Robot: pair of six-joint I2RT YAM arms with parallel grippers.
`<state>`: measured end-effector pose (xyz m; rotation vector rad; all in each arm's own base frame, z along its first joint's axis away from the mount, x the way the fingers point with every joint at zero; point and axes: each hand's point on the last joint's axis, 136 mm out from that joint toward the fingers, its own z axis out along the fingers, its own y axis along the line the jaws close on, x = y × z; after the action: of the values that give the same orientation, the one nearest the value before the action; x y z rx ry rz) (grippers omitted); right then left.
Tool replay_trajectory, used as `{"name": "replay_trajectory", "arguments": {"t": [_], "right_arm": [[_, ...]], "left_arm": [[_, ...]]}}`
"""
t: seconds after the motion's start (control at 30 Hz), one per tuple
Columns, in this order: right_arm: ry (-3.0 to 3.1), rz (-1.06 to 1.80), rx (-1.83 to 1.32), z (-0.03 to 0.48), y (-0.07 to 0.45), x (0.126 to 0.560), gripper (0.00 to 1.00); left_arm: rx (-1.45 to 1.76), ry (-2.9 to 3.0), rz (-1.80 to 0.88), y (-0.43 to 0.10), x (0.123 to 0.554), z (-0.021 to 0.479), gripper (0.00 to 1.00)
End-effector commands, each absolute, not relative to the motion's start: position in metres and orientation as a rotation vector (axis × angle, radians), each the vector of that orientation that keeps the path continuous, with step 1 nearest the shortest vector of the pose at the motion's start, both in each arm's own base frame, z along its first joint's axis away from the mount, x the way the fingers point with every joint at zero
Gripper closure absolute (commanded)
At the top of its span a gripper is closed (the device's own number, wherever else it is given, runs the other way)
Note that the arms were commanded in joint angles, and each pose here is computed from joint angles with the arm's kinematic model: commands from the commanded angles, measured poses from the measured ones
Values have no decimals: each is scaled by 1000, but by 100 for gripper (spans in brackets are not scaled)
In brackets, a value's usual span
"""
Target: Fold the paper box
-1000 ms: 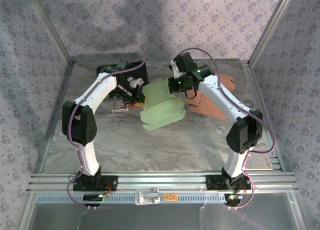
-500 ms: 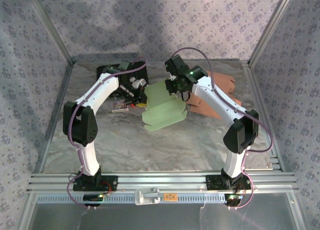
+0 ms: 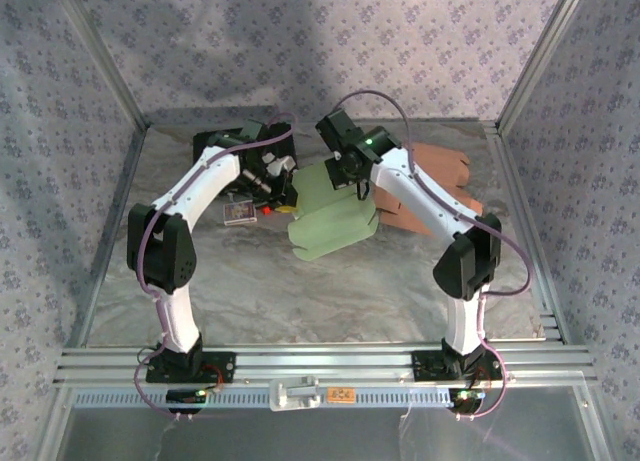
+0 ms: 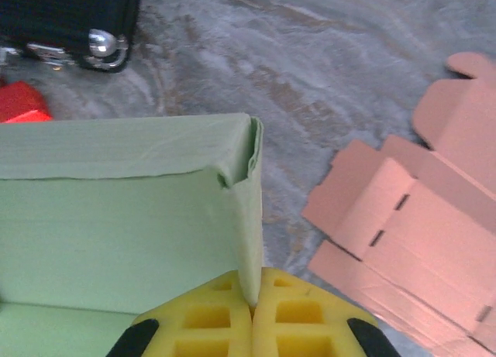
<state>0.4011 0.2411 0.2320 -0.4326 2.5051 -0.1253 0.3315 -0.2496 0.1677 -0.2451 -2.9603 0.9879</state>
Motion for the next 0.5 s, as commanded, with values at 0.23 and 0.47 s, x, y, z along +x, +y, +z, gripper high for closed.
{"name": "replay_trajectory", "arguments": {"t": [0.23, 0.47], "right_arm": [[2481, -380, -409, 232, 228, 403, 90], [2505, -421, -436, 223, 223, 400, 83]], "left_arm": [[-325, -2936, 1036, -266, 322, 182, 100], [-323, -2939, 1039, -267, 322, 183, 100]]}}
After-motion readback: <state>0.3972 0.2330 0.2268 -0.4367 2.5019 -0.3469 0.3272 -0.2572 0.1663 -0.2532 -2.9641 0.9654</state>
